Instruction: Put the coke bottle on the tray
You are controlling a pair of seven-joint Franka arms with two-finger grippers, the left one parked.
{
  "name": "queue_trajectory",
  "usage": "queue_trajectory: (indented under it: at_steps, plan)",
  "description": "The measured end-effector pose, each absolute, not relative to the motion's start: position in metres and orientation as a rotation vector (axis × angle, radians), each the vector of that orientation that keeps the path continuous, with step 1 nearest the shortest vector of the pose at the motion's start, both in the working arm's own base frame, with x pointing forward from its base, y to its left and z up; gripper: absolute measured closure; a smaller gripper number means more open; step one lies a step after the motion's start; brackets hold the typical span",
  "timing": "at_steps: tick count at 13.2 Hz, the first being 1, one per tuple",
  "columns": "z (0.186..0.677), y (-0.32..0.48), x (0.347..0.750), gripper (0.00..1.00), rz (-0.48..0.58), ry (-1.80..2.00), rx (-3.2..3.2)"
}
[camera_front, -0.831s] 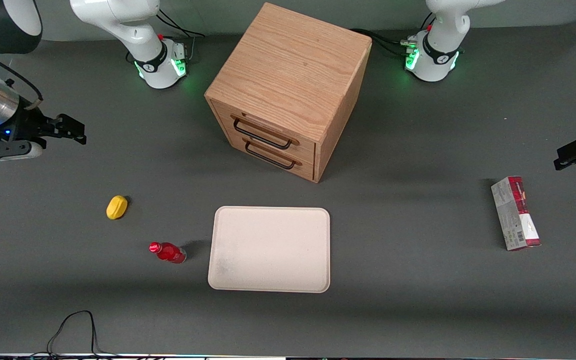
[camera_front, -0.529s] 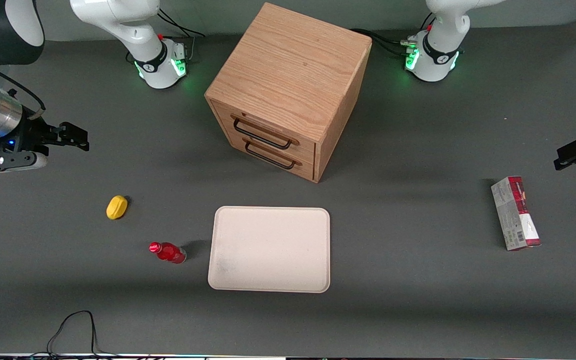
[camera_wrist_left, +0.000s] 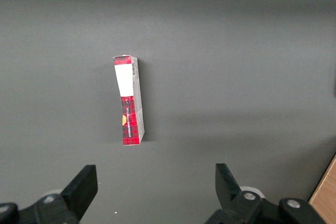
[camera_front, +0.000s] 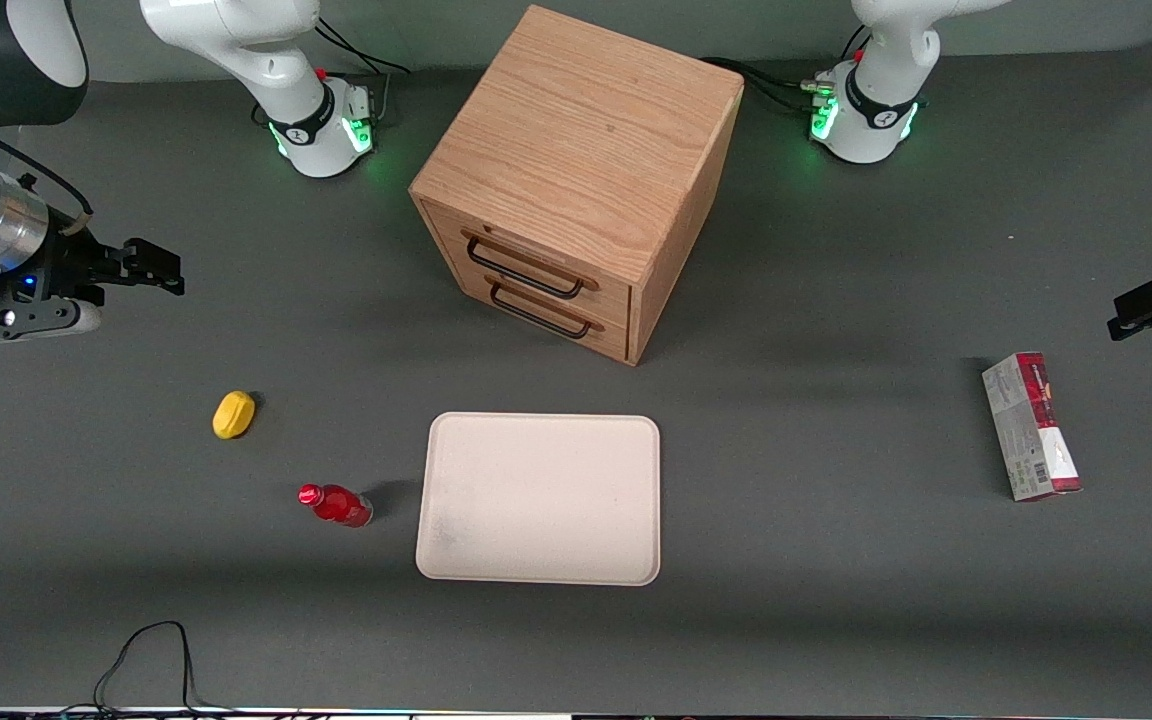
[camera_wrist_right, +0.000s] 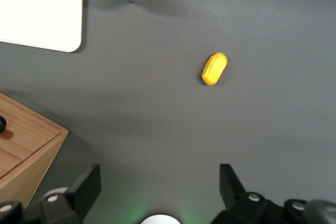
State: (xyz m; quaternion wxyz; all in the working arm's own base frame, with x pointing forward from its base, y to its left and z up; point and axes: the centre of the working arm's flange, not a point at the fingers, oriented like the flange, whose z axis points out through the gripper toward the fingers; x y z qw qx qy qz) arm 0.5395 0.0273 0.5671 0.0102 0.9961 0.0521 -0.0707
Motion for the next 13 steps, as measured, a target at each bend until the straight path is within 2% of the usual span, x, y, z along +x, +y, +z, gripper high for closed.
queue_trajectory:
  at_steps: [13]
  plan:
    - [0.5721,0.0242,0.5324,0.00,-0.277,0.162,3.106]
